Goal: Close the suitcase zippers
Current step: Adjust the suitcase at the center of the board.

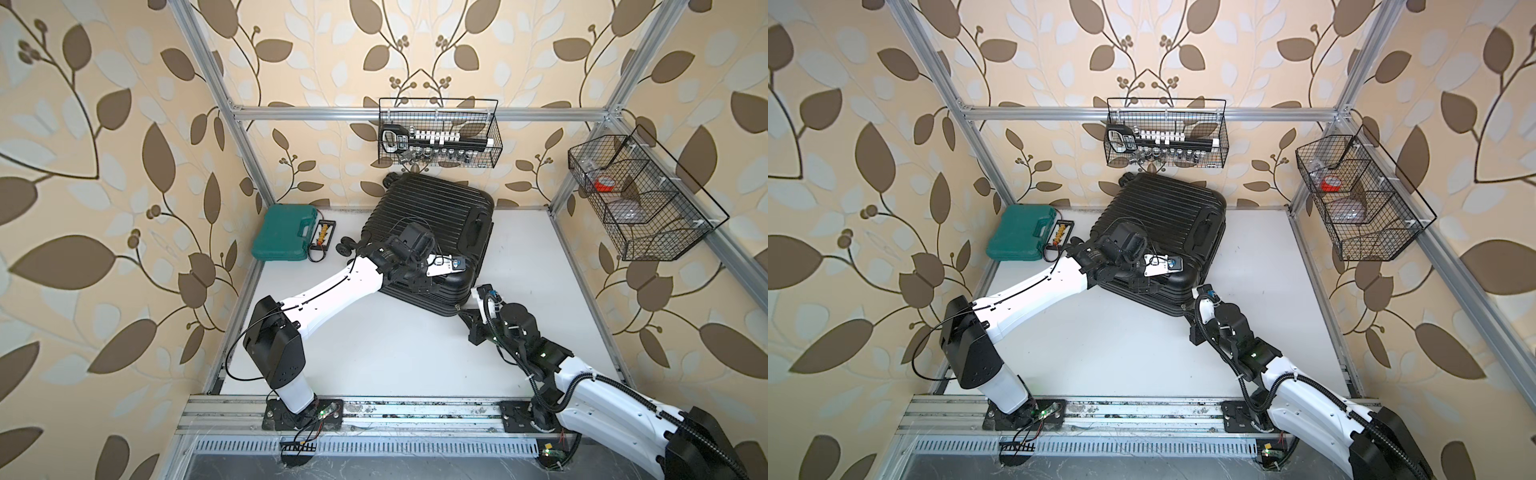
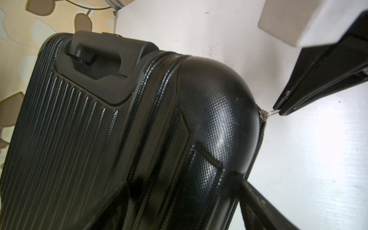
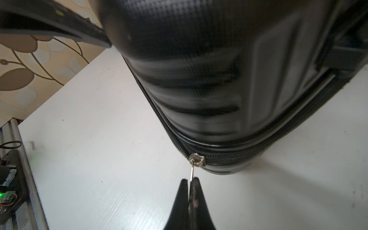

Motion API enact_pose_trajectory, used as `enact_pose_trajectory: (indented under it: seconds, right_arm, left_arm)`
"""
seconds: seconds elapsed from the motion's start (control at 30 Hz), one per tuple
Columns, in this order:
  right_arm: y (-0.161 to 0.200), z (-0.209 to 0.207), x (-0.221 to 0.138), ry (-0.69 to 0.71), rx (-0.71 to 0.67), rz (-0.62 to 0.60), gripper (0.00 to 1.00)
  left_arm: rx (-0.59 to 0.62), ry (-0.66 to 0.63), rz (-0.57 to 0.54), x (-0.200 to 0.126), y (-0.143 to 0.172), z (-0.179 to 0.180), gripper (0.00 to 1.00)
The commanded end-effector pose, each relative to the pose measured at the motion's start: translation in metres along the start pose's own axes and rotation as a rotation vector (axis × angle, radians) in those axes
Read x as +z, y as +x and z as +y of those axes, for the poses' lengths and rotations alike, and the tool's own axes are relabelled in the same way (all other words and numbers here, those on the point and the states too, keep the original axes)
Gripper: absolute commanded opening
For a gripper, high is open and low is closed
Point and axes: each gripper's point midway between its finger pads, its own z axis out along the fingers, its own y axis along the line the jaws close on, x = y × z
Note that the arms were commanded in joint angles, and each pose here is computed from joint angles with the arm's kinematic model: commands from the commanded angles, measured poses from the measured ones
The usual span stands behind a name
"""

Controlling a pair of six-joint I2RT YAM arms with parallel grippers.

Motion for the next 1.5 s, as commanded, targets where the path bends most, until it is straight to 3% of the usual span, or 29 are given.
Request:
enact_pose_trajectory:
  seconds: [0.0,0.17,0.33,0.43,0.53,0.67,0.77,0.9,1.0,1.17,1.47]
  right_arm:
    - [-0.001,0.053,-0.005,-0.264,-0.058,0.006,0.00]
    - [0.000,0.040,0.002,-0.182,-0.040,0.022,0.00]
    - [0.005,0.021,0.006,-0.081,-0.011,0.031,0.00]
    - [0.004,0.017,0.006,-0.059,-0.005,0.021,0.00]
    - [0.004,0.015,0.006,-0.049,-0.006,0.019,0.00]
    - [0.005,0.015,0.006,-0.049,-0.006,0.022,0.00]
    - [0.005,0.015,0.006,-0.048,-0.008,0.022,0.00]
    - [0.003,0.015,0.006,-0.046,-0.010,0.018,0.00]
    - [0.002,0.016,0.006,-0.049,-0.012,0.016,0.00]
    - [0.001,0.017,0.005,-0.057,-0.018,0.014,0.00]
    - [-0.005,0.022,0.004,-0.073,-0.031,0.002,0.00]
  left_arm:
    - [-0.101,-0.181,-0.085,-0.001,-0.022,0.054,0.86]
    - [-0.152,-0.126,-0.148,-0.015,-0.037,0.047,0.87]
    - [-0.295,-0.159,-0.257,-0.051,-0.060,0.060,0.94]
    - [-0.447,-0.253,-0.278,-0.076,-0.056,0.090,0.93]
    - [-0.721,-0.426,-0.261,-0.105,-0.019,0.140,0.89]
    - [-1.132,-0.588,-0.196,-0.139,0.068,0.185,0.79]
    - [-1.285,-0.627,-0.111,-0.147,0.120,0.194,0.75]
    - [-1.446,-0.609,0.029,-0.139,0.174,0.194,0.61]
    - [-1.488,-0.557,0.139,-0.124,0.199,0.187,0.54]
    - [-1.489,-0.424,0.260,-0.090,0.215,0.169,0.40]
    - [-1.515,-0.165,0.322,-0.057,0.210,0.130,0.34]
